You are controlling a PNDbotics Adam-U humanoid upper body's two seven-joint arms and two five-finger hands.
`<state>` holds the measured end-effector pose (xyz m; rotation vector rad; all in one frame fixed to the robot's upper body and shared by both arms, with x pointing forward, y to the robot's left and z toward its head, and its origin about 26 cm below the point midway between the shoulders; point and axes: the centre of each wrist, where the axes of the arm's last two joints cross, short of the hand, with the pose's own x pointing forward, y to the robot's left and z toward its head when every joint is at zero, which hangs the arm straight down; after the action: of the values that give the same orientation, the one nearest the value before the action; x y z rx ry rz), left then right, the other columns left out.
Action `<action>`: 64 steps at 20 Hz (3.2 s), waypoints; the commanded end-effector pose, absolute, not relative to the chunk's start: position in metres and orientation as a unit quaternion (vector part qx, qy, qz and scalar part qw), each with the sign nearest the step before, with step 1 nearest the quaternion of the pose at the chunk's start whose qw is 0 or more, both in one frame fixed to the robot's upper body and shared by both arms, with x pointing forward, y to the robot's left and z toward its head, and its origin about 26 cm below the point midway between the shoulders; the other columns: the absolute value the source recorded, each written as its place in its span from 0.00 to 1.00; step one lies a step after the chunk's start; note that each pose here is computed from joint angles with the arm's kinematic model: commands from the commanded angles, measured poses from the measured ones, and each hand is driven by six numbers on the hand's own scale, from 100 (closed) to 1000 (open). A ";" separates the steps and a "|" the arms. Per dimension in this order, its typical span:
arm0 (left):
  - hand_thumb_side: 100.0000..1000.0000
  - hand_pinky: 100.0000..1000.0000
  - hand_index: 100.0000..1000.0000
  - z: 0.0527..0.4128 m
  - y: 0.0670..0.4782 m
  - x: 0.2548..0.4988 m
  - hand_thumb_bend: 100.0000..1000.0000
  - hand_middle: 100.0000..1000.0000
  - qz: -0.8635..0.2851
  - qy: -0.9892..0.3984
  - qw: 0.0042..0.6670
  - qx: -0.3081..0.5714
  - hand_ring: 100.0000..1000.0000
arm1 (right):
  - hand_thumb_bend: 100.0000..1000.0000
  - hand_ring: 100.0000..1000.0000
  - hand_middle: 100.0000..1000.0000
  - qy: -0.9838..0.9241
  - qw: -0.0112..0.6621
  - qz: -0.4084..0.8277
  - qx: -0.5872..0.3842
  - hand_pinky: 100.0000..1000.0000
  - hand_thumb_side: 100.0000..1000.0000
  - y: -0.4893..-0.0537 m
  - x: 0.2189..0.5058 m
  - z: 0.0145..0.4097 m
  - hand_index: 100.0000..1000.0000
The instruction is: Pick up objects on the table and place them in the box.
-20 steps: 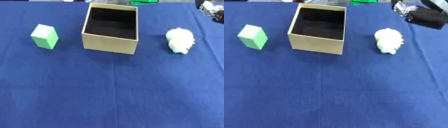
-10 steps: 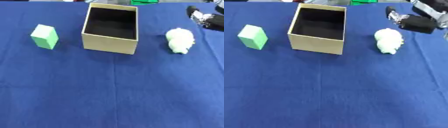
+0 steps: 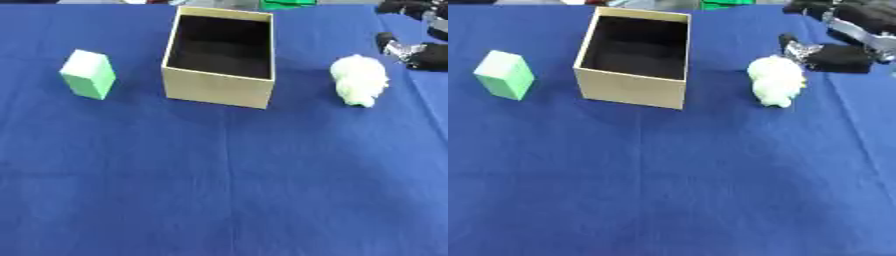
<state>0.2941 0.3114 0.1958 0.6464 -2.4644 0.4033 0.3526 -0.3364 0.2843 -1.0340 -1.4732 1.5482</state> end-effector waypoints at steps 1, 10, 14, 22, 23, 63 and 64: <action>0.99 0.75 0.77 0.203 0.312 0.291 0.19 0.60 0.145 -0.922 0.267 0.241 0.64 | 0.00 1.00 0.97 -0.560 0.377 0.613 -0.412 1.00 1.00 -0.344 0.351 0.294 1.00; 0.97 0.76 0.77 0.203 0.311 0.292 0.19 0.59 0.144 -0.922 0.266 0.241 0.64 | 0.10 1.00 0.94 -0.535 0.373 0.616 -0.441 0.98 1.00 -0.349 0.352 0.291 1.00; 0.97 0.75 0.77 0.204 0.311 0.292 0.18 0.59 0.143 -0.922 0.267 0.240 0.64 | 0.08 1.00 0.95 -0.523 0.360 0.616 -0.465 0.98 1.00 -0.353 0.353 0.287 1.00; 0.95 0.75 0.76 0.204 0.311 0.292 0.18 0.59 0.141 -0.923 0.267 0.240 0.63 | 0.00 1.00 0.94 -0.524 0.377 0.626 -0.439 0.98 1.00 -0.354 0.354 0.280 1.00; 0.95 0.75 0.76 0.204 0.311 0.292 0.18 0.59 0.141 -0.923 0.267 0.240 0.63 | 0.00 1.00 0.93 -0.524 0.380 0.625 -0.436 0.98 1.00 -0.354 0.354 0.280 1.00; 0.92 0.75 0.74 0.205 0.309 0.293 0.16 0.57 0.139 -0.923 0.269 0.237 0.61 | 0.19 1.00 0.95 -0.486 0.411 0.655 -0.408 0.99 1.00 -0.348 0.370 0.236 1.00; 0.92 0.75 0.74 0.205 0.309 0.293 0.16 0.57 0.139 -0.923 0.270 0.237 0.61 | 0.19 1.00 0.95 -0.482 0.411 0.656 -0.411 0.99 1.00 -0.349 0.371 0.234 1.00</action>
<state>0.2945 0.3103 0.1961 0.6434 -2.4532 0.3872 0.3703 -0.3437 0.2280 -0.9970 -1.2336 1.6427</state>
